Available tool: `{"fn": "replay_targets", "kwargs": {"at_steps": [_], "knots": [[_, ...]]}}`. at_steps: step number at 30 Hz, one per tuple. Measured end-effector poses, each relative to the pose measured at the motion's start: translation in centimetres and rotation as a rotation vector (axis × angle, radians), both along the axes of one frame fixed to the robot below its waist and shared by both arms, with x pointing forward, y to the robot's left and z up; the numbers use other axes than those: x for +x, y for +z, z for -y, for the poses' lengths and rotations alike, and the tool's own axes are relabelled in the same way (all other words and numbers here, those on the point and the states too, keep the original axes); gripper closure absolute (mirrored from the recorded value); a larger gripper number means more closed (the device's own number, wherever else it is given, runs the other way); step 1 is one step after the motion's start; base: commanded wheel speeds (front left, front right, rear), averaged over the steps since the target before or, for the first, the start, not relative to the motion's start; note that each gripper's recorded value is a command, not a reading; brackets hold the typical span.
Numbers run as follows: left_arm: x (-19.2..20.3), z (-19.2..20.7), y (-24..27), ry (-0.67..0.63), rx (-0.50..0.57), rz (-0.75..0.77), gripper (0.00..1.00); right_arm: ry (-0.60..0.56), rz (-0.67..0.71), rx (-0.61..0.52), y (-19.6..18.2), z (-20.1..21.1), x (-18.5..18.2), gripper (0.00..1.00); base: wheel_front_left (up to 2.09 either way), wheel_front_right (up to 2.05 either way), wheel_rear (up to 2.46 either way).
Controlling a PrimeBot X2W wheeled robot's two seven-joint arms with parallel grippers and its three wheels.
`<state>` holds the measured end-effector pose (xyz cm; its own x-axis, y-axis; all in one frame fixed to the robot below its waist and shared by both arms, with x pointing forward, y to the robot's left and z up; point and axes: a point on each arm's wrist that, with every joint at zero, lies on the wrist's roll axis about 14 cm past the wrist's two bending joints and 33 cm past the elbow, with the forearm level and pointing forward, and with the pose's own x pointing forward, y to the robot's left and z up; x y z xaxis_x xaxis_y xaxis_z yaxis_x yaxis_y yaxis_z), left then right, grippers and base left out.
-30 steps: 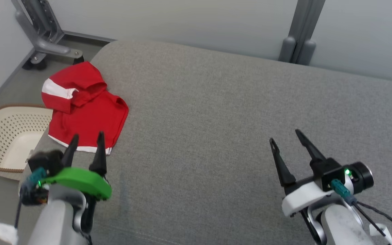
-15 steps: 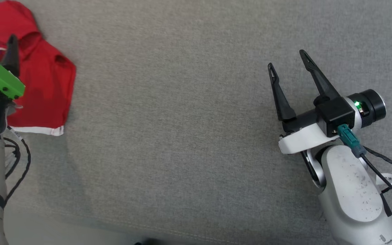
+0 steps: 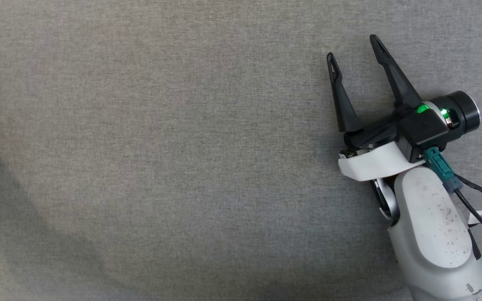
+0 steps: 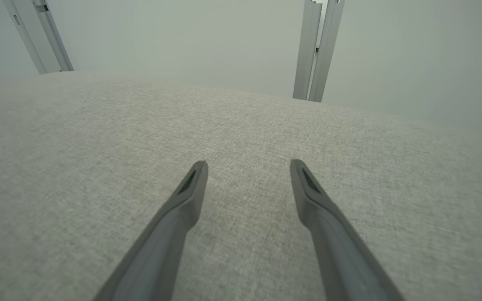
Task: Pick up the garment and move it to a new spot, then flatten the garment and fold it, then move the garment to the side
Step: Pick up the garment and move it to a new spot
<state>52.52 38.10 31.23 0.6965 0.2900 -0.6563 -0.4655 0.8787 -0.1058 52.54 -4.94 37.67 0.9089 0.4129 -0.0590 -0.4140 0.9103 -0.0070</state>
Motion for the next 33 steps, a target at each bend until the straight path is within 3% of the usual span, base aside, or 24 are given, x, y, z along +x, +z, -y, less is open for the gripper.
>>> {"fn": "replay_targets", "kwargs": {"at_steps": [10,17,24,33], "knots": [[0.8,2.1,2.4,-0.079,0.028,0.1,1.0,-0.046,-0.047,-0.001,0.4,2.1,-1.9,0.0,0.0,0.0,0.0],[2.4,7.2,9.5,-0.266,0.041,0.31,1.0,-0.06,-0.096,0.024,1.6,2.6,-5.2,0.0,0.0,0.0,0.0],[1.2,15.2,17.2,-0.491,-0.025,0.515,1.0,-0.084,-0.06,0.069,5.1,3.3,-7.8,0.0,0.0,0.0,0.0],[-4.2,31.8,26.9,-0.865,-0.278,0.735,1.0,-0.193,-0.015,0.084,7.9,7.2,-11.0,0.0,0.0,0.0,0.0]]}}
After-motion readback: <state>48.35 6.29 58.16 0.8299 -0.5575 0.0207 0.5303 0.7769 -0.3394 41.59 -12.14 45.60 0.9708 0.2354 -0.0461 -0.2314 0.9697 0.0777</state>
